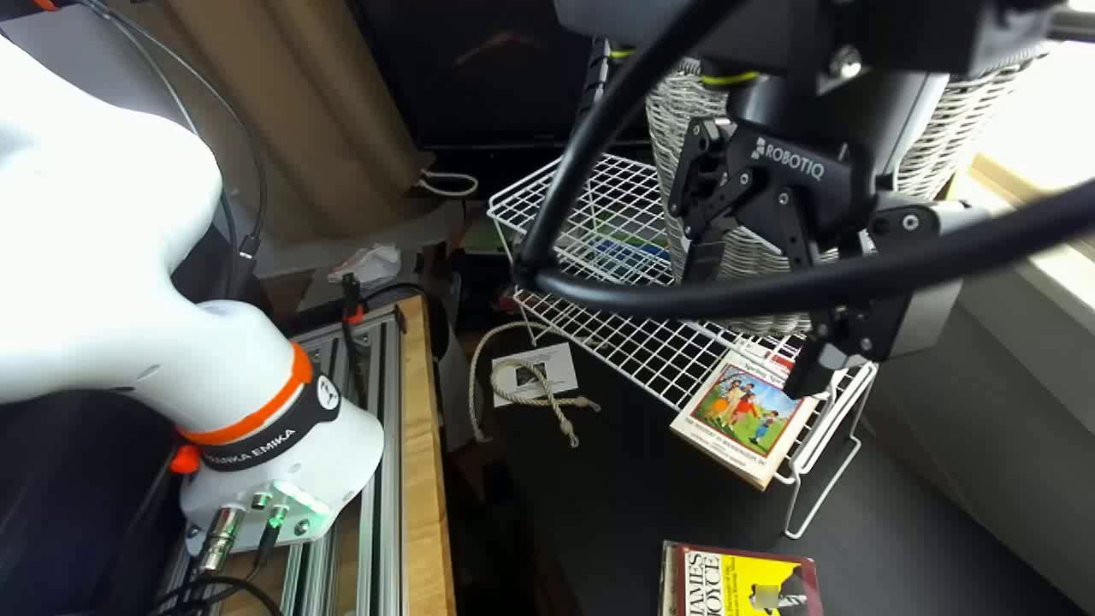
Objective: Remove the book from the basket
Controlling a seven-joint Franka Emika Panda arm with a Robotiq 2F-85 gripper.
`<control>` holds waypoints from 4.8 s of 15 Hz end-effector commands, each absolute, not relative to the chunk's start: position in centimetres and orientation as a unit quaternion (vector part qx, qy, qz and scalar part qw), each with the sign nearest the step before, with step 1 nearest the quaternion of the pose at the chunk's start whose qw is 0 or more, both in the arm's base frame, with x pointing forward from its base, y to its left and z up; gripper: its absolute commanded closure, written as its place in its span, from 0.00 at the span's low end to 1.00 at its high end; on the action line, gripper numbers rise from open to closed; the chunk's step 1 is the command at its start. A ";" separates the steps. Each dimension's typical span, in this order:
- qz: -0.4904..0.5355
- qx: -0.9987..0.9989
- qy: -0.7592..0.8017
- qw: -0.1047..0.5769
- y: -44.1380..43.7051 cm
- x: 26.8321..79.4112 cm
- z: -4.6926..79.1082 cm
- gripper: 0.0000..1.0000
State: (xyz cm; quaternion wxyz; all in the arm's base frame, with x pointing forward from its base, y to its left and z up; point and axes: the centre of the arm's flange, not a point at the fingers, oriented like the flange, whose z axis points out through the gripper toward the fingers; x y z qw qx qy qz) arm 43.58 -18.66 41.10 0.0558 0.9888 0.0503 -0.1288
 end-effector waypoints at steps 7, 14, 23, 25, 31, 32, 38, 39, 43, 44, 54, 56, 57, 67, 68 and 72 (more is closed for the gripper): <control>-0.121 0.990 0.049 0.058 -18.3 43.4 42.8 0.00; -0.097 0.991 0.056 0.077 -17.3 43.1 50.0 0.00; -0.008 0.995 -0.084 0.051 -13.0 45.5 59.7 0.00; 0.006 0.991 -0.130 0.023 -11.9 46.9 59.9 0.00; 0.010 0.984 -0.178 -0.001 -10.6 48.7 59.0 0.00; 0.008 0.983 -0.182 -0.001 -10.6 49.0 58.7 0.00; 0.054 0.971 -0.224 -0.063 -9.7 51.3 57.5 0.00; 0.064 0.968 -0.231 -0.078 -9.3 52.2 57.1 0.00; 0.053 0.963 -0.243 -0.101 -7.9 54.4 54.6 0.00; 0.041 0.965 -0.243 -0.088 -7.7 54.6 53.9 0.00; 0.014 0.970 -0.231 -0.081 -7.6 55.9 50.6 0.00; -0.019 0.970 -0.229 -0.083 -7.4 56.0 50.1 0.00; -0.028 0.969 -0.234 -0.076 -7.3 56.1 49.3 0.00; -0.053 0.956 -0.266 -0.109 -6.4 56.7 45.3 0.44; -0.047 0.956 -0.267 -0.114 -6.3 56.8 45.4 0.53; -0.030 0.957 -0.267 -0.111 -6.1 57.1 45.9 0.82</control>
